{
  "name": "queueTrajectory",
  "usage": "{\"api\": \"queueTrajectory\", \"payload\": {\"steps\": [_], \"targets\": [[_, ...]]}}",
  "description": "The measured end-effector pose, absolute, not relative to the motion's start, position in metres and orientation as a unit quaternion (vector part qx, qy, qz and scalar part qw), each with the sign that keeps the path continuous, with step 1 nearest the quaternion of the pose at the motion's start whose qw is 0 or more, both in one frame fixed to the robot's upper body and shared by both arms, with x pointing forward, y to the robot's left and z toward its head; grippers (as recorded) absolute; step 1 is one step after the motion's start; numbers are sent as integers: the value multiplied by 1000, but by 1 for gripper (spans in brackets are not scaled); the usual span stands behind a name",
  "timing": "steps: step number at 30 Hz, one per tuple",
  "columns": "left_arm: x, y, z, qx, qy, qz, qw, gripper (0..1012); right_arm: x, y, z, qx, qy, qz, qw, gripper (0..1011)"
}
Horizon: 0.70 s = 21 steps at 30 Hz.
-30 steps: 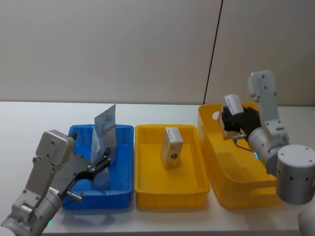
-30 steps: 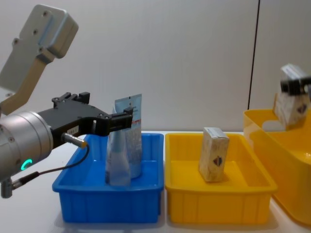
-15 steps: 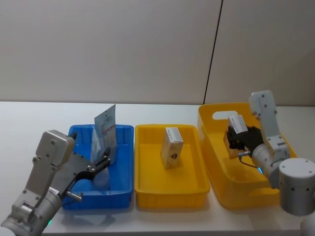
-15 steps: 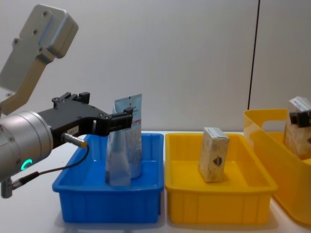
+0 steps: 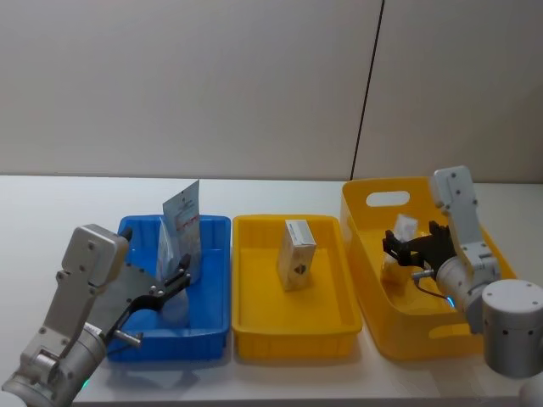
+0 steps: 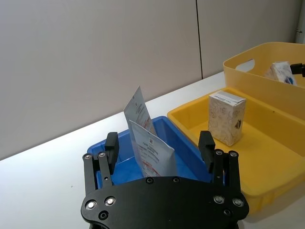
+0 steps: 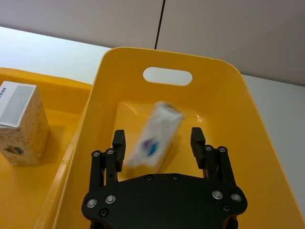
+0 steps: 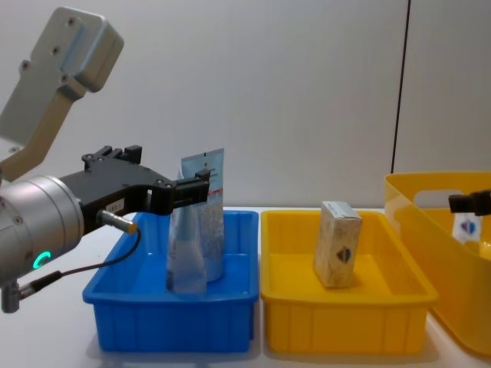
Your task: Bimanual collaborative sorting of washing and personal care products
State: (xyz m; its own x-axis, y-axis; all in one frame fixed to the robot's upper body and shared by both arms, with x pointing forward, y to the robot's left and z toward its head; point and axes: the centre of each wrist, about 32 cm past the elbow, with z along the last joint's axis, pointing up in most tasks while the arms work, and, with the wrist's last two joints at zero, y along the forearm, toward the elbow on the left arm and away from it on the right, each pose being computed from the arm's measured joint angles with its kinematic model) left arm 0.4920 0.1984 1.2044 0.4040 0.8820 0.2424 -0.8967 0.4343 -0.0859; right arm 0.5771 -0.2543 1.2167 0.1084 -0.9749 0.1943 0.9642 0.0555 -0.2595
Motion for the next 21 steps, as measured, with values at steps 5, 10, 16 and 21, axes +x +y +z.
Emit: {"api": "queueTrajectory", "payload": {"steps": [5, 10, 16, 21], "targets": [[492, 198, 1204, 29, -126, 531, 837, 1001, 577, -255, 1215, -165, 18, -667, 726, 951], [492, 198, 1204, 29, -126, 531, 837, 1002, 577, -256, 1214, -166, 18, -667, 726, 1003], [493, 197, 1204, 33, -121, 531, 838, 1001, 577, -256, 1213, -167, 19, -667, 725, 1003], [495, 194, 1204, 41, -108, 529, 841, 1002, 577, -256, 1213, -168, 20, -667, 725, 1004]]}}
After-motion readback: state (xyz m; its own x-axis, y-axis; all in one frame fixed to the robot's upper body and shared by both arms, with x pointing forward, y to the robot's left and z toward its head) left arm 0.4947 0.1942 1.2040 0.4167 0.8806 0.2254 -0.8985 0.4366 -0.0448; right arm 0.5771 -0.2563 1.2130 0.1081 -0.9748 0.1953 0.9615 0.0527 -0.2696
